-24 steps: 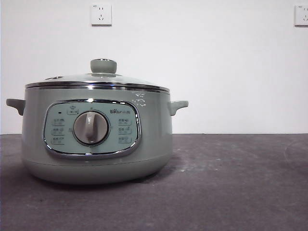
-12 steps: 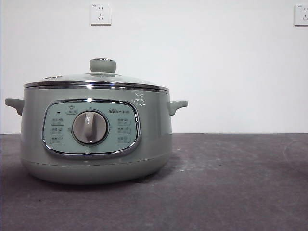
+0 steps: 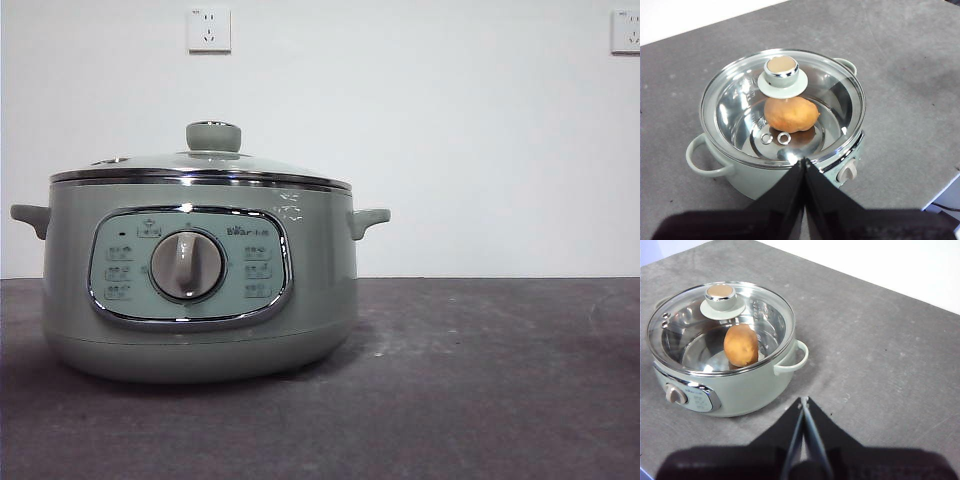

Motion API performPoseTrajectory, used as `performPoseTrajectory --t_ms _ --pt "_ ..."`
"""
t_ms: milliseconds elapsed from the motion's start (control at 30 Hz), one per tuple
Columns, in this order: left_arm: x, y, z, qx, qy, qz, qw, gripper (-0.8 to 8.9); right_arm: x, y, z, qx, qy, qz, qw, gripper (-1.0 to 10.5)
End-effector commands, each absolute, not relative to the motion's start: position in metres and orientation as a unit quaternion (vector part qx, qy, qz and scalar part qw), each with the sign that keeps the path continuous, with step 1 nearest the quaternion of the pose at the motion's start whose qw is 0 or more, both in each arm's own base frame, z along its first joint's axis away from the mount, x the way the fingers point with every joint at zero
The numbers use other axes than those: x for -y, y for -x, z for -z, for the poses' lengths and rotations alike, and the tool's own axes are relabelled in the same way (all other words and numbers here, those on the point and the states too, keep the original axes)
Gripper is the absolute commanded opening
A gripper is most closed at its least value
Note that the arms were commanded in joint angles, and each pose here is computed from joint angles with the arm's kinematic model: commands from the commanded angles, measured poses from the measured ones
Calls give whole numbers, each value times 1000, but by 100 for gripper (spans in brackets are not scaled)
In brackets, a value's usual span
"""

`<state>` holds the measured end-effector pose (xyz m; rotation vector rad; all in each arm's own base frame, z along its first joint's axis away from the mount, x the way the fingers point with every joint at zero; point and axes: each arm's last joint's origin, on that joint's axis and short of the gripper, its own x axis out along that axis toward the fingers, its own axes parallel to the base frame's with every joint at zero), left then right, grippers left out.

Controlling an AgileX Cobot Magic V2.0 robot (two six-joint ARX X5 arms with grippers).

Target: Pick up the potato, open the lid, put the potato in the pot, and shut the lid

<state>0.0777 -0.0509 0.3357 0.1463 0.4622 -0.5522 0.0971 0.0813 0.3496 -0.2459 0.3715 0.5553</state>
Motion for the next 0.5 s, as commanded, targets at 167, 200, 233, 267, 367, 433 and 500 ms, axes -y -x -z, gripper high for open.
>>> performPoseTrajectory --t_ms 167,200,233,267,367,433,500 --pt "40 -77 -337 -168 -100 228 954 -3 -81 -97 -349 -182 114 -270 939 1" --pt "38 -78 -335 -156 -94 216 959 -3 -81 -97 -349 -182 114 -270 939 1" --pt "36 -79 -333 -144 -89 203 964 -3 -81 -97 -349 -182 114 -270 939 1" --pt "33 -81 -328 -126 -81 188 971 -3 -81 -97 -349 -182 114 -270 939 1" --pt "26 -86 -310 -83 -65 156 982 -3 -81 -97 -349 -182 114 -270 939 1" --pt "21 -88 -293 -61 -59 136 987 -3 -81 -97 -349 -182 114 -270 939 1" --pt "17 -89 -272 -46 -55 122 990 -3 -81 -97 -349 -182 114 -270 939 1"
